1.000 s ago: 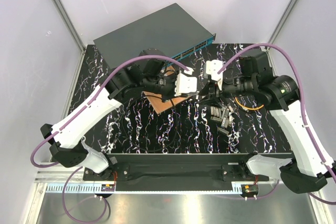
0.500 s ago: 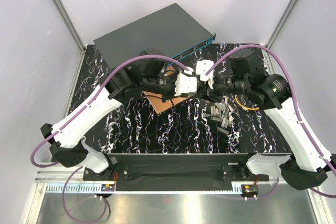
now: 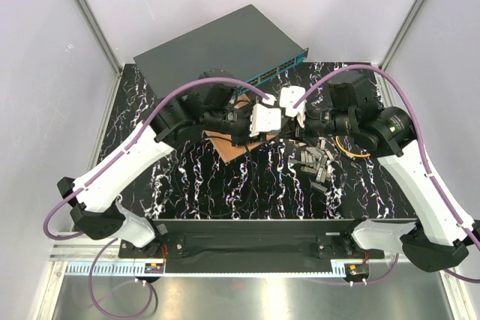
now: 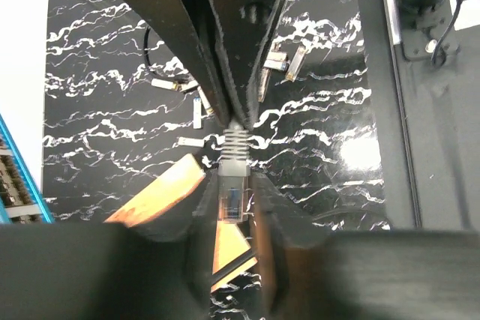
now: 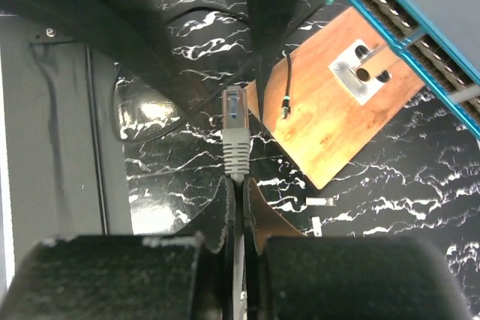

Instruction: Insert the plug into the switch port

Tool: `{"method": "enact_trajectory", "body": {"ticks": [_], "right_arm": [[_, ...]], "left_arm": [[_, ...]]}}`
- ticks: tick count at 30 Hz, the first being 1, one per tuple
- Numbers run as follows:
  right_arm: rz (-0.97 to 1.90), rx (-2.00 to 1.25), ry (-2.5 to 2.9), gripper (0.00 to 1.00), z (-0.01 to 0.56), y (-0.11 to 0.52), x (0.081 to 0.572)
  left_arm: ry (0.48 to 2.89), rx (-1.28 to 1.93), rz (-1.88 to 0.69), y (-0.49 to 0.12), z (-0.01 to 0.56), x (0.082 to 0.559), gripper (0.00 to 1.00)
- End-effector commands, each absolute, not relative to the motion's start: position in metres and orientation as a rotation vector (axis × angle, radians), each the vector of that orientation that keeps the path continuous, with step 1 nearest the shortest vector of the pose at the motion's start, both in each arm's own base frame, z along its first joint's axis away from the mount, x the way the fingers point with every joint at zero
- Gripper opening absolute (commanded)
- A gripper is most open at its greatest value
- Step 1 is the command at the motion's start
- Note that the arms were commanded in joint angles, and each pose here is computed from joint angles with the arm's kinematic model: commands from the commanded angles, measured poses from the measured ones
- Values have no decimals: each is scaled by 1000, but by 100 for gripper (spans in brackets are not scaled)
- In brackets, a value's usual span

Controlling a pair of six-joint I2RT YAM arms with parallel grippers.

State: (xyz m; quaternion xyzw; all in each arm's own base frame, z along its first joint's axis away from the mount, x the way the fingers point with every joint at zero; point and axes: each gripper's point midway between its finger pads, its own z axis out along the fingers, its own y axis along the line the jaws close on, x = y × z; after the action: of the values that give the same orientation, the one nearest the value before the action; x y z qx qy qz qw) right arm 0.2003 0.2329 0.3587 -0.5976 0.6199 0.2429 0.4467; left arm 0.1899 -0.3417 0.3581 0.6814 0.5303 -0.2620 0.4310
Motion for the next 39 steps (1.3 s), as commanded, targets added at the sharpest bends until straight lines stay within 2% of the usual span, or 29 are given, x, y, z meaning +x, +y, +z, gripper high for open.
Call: {"method": "enact_trajectory", "body": {"ticks": [1, 2, 6, 8, 9, 11, 14, 17, 21, 22, 24, 25, 27, 34, 39], "right_arm": [[525, -1394, 1564, 0, 363, 230, 216], [512, -1357, 1567, 0, 367, 230, 219], [432, -1139, 1605, 0, 383, 221, 244], [398, -1005, 1611, 0, 393, 216, 259], [384, -951, 1601, 0, 400, 213, 267], [366, -836, 1614, 0, 408, 205, 276], [350, -677, 1598, 0, 422, 193, 291], [358, -551, 1618, 0, 426, 182, 303], [362, -537, 1685, 0, 411, 182, 311], [362, -530, 1707, 0, 405, 181, 313], [367, -526, 1747, 0, 390, 177, 318], [363, -528, 1746, 0, 388, 176, 318], [352, -540, 1746, 0, 379, 173, 322], [326, -580, 1773, 0, 356, 161, 332], [341, -633, 1767, 0, 344, 163, 339]], "left_arm": [[1295, 1536, -726, -345, 394, 188, 53], [1319, 1497, -747, -343, 396, 190, 62], [1391, 1228, -875, -325, 425, 211, 83], [1484, 1020, -969, -301, 440, 228, 89], [1453, 930, -997, -292, 459, 233, 90], [1581, 655, -1097, -263, 456, 258, 94], [1681, 285, -1058, -218, 460, 284, 99], [1712, 19, -1003, -176, 453, 296, 99], [1756, -287, -1008, -120, 424, 304, 99], [1800, -347, -1033, -114, 404, 306, 99], [1774, -420, -1201, -101, 399, 304, 99], [1812, -444, -1289, -102, 372, 302, 99], [1739, -455, -1300, -85, 374, 307, 99], [1732, -517, -1214, -63, 347, 322, 99], [1677, -563, -1295, -60, 337, 341, 99]]}}
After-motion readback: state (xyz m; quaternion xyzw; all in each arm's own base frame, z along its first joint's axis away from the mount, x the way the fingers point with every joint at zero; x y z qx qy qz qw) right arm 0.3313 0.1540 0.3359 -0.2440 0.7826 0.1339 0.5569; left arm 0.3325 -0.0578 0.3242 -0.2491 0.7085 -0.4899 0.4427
